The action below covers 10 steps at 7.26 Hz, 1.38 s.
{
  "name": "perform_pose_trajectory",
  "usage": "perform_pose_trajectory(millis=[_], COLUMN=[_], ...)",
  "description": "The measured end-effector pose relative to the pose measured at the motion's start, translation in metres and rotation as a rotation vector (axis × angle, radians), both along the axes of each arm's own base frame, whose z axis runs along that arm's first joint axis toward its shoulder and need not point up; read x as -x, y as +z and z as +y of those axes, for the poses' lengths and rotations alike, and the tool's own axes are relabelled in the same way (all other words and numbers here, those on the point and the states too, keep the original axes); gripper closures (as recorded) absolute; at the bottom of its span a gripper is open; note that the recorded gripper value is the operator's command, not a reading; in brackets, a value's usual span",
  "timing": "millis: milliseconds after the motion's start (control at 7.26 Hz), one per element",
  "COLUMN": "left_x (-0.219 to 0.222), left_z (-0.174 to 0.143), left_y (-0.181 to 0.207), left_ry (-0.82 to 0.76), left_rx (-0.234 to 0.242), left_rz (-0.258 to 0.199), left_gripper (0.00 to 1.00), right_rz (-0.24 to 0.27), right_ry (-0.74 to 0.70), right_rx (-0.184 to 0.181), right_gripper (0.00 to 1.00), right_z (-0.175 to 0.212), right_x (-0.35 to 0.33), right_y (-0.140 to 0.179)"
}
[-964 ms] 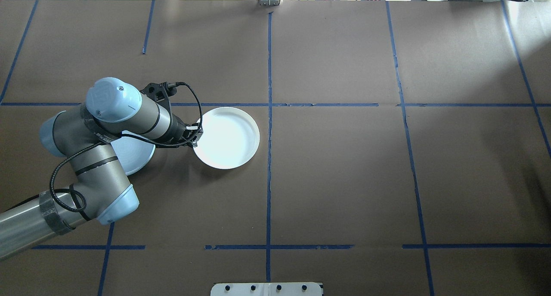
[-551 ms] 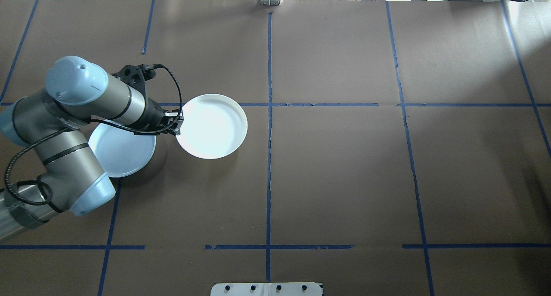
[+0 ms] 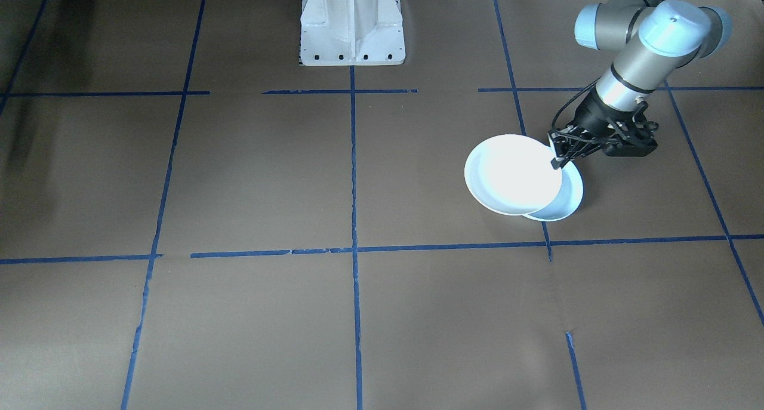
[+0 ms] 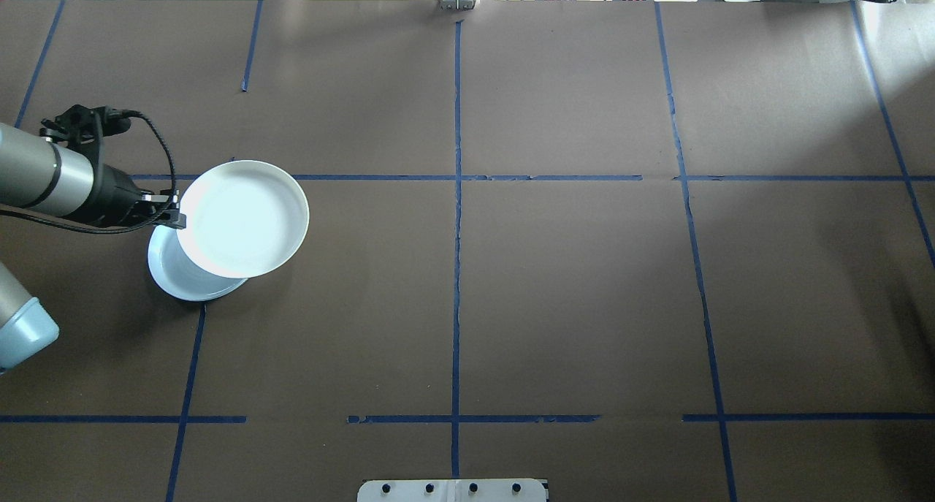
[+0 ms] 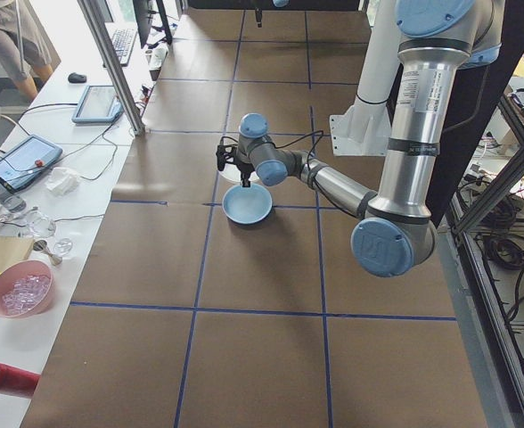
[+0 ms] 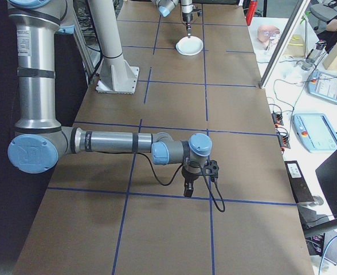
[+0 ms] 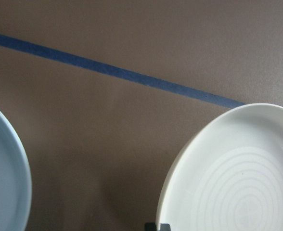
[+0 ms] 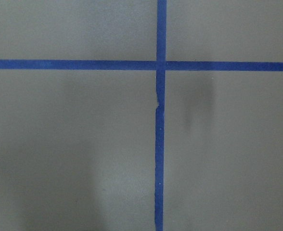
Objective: Stack plate in center
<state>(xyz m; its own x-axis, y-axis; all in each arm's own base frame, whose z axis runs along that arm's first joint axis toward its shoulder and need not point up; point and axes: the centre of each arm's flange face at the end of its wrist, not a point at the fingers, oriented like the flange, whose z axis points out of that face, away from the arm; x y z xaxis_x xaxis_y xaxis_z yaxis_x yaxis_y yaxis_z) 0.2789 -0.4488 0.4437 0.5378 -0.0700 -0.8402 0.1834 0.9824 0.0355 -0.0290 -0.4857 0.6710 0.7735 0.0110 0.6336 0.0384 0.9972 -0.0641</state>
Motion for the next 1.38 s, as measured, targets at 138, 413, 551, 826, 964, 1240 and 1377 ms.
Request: perform_pose_trajectory(millis=[138, 413, 551, 826, 964, 1240, 1377], left_x=[0.022, 0.045, 0.049, 0.045, 0.041, 0.035, 0.033], left_z=[0.013, 0.029, 0.029, 0.022, 0.016, 0.008, 0.009], left_y=[0.026, 0.055, 0.061, 0.074, 0.079, 0.078, 0.079], left_ry=[0.003, -0.002, -0.004, -0.012, -0.022, -0.025, -0.01], left_rx=[-0.011, -0.026, -0.027, -0.017, -0.011, 0.005, 0.014], left_rz=[0.01, 0.018, 0.016, 0.014, 0.024, 0.047, 0.06], left_gripper=[1.0, 1.0, 1.0, 1.0, 1.0, 1.0, 1.0], right_rz=[0.0, 0.0, 0.0, 0.0, 0.0, 0.0, 0.0], right_ry=[0.0, 0.0, 0.0, 0.0, 0.0, 0.0, 0.0], right_rx=[0.0, 0.0, 0.0, 0.0, 0.0, 0.0, 0.0], right_gripper=[0.0, 0.0, 0.0, 0.0, 0.0, 0.0, 0.0], right_z=[0.0, 0.0, 0.0, 0.0, 0.0, 0.0, 0.0], right_x=[0.0, 0.0, 0.0, 0.0, 0.0, 0.0, 0.0], right_y=[0.0, 0.0, 0.0, 0.0, 0.0, 0.0, 0.0])
